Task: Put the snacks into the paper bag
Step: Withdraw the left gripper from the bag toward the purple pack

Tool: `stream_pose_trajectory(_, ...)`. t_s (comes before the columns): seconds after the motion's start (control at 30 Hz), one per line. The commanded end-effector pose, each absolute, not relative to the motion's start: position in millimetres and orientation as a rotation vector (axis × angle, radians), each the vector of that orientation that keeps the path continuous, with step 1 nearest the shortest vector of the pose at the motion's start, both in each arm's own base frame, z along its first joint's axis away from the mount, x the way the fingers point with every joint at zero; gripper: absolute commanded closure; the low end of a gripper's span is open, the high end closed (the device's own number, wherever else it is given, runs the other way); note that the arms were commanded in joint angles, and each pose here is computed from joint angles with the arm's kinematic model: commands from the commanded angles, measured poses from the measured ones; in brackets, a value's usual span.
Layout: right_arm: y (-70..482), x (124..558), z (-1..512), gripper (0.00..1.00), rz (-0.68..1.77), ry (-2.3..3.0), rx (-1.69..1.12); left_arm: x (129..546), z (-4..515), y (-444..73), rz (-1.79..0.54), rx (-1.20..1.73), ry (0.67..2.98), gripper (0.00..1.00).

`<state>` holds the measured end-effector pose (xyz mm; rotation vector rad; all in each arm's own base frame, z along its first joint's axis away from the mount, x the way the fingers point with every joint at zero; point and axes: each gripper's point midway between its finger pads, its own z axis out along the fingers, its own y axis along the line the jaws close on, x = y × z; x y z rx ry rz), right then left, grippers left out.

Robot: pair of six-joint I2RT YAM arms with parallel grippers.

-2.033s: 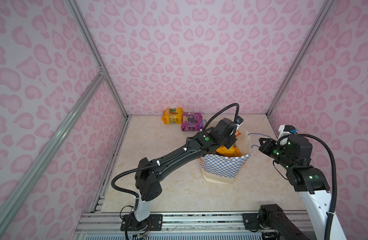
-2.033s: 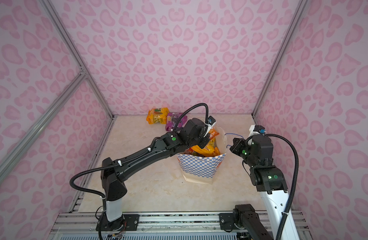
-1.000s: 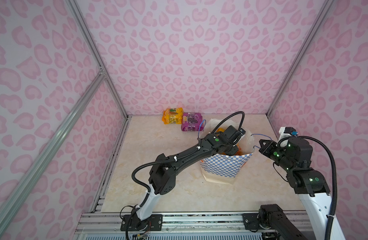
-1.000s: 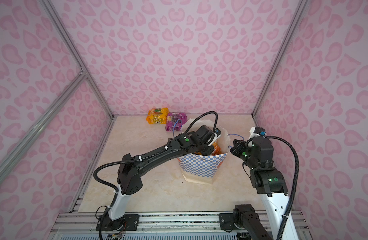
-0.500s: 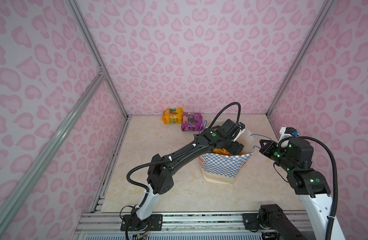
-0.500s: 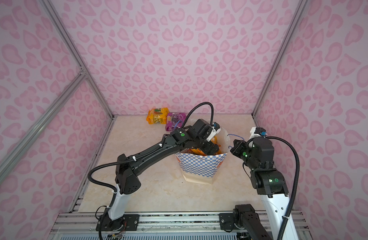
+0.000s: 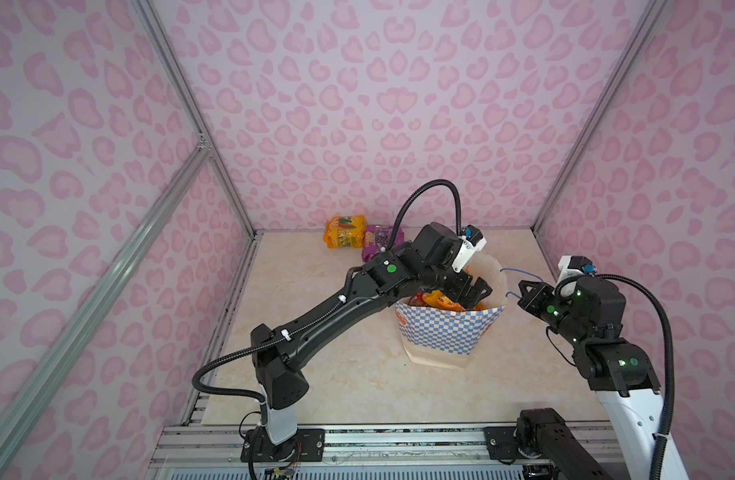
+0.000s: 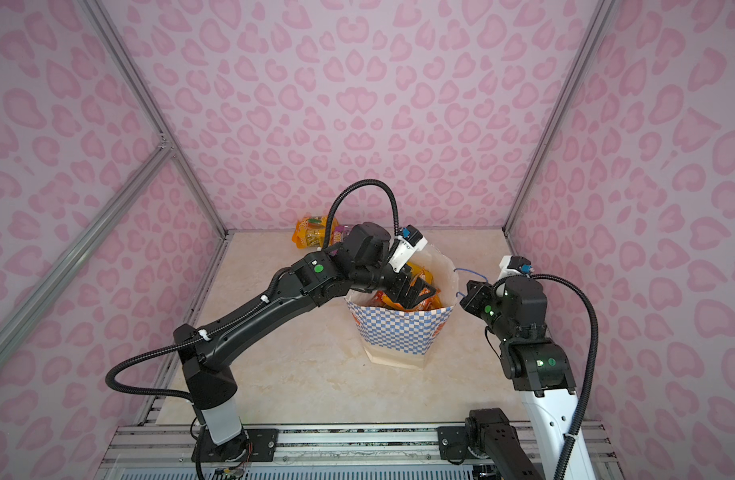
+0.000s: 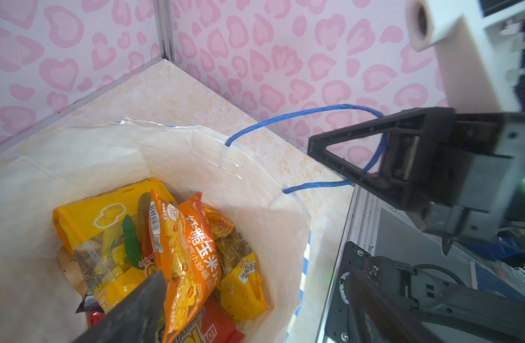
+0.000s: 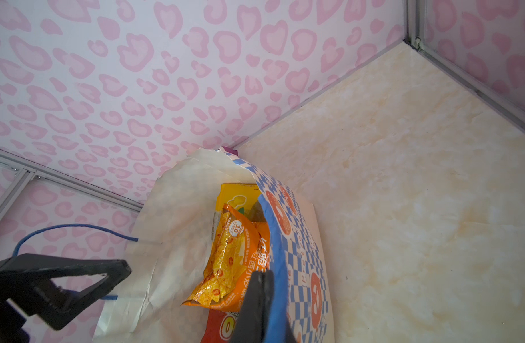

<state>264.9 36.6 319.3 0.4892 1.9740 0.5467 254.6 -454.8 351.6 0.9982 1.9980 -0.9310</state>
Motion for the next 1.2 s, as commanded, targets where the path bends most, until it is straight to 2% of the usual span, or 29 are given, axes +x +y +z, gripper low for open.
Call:
stream_pose_trajectory(0.0, 34.1, 263.5, 314.0, 1.0, 0.521, 1.987, 0.488, 239.1, 394.6, -449.3, -1.054, 0.975, 1.875, 0.03)
stream_pose_trajectory(0.13, 34.1, 263.0, 313.4, 1.0, 0.524, 1.984, 0.491, 233.2, 428.1, -413.6, -1.031, 0.849, 1.787, 0.03)
stream_pose_trajectory(0.27, 34.3, 263.2, 315.7, 1.0, 0.528, 1.976, 0.49, 260.8, 440.3, -349.8, -0.897, 0.561, 1.771, 0.03)
stream_pose_trajectory(0.4, 34.5, 264.5, 313.0, 1.0, 0.529, 1.977, 0.49, 304.2, 410.8, -276.0, -0.948, 0.247, 1.881, 0.03)
stream_pose_trajectory(0.53, 35.9, 268.9, 306.7, 0.99, 0.533, 1.994, 0.493, 341.3, 357.6, -219.2, -0.963, -0.043, 1.968, 0.03)
stream_pose_trajectory(0.67, 38.2, 273.4, 303.5, 1.0, 0.548, 2.0, 0.496, 374.2, 309.0, -205.1, -1.075, -0.224, 2.038, 0.03)
stream_pose_trajectory(0.8, 39.2, 274.9, 299.0, 1.0, 0.55, 2.016, 0.5, 419.7, 248.9, -203.4, -1.316, -0.474, 2.075, 0.03)
stream_pose_trajectory(0.87, 38.6, 274.2, 298.2, 1.0, 0.547, 2.017, 0.504, 442.7, 228.6, -204.4, -1.456, -0.589, 2.016, 0.03)
stream_pose_trajectory(1.03, 35.9, 271.5, 297.2, 1.0, 0.527, 2.025, 0.511, 491.2, 164.8, -209.8, -1.63, -0.89, 1.961, 0.01)
stream_pose_trajectory(1.17, 36.2, 270.8, 294.2, 1.0, 0.531, 2.03, 0.519, 516.3, 119.7, -208.5, -1.717, -1.107, 1.857, 0.04)
